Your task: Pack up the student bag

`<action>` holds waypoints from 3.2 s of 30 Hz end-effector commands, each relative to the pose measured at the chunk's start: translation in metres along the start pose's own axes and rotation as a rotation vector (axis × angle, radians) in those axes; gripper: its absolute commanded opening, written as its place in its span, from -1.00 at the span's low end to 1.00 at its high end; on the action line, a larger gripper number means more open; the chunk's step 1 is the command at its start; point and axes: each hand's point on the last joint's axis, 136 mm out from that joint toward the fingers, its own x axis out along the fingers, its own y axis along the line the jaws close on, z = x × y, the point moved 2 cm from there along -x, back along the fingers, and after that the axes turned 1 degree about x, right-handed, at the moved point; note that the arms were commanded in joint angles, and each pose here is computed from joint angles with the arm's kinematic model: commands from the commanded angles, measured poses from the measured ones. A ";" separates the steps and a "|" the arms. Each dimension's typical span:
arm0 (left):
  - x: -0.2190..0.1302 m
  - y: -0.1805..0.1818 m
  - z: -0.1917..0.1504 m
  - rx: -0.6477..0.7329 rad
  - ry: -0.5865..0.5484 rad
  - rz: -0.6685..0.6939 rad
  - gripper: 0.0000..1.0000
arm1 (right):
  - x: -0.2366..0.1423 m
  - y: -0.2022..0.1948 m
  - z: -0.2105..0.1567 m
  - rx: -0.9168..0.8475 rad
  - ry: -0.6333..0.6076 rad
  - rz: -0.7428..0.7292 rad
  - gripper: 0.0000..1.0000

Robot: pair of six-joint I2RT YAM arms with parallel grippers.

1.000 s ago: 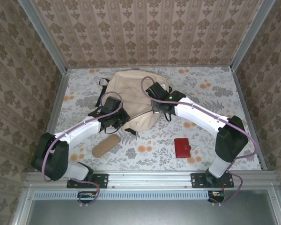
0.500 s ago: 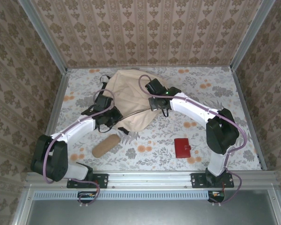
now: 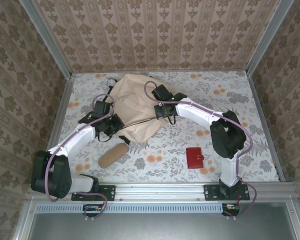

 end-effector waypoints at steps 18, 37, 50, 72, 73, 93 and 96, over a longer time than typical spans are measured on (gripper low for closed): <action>-0.034 -0.099 -0.033 0.759 0.111 -0.028 0.22 | -0.079 0.035 -0.013 0.011 -0.039 0.431 -1.00; 0.046 -0.057 -0.105 0.789 0.381 -0.036 -0.35 | -0.036 0.000 -0.010 0.189 -0.025 0.314 -1.00; 0.057 -0.031 -0.117 0.806 0.417 0.059 -0.67 | -0.022 -0.023 0.006 0.254 -0.047 0.134 -1.00; 0.030 -0.113 -0.082 0.857 0.262 -0.236 0.20 | -0.031 0.011 -0.021 0.165 0.065 0.388 -1.00; 0.034 -0.115 -0.083 0.853 0.268 -0.246 0.21 | -0.031 0.011 -0.020 0.169 0.065 0.388 -1.00; 0.077 -0.089 -0.103 0.958 0.351 -0.137 -0.39 | -0.013 -0.013 -0.020 0.276 0.081 0.362 -1.00; 0.077 -0.077 -0.110 0.975 0.389 -0.116 -0.54 | -0.004 -0.015 -0.020 0.280 0.090 0.340 -1.00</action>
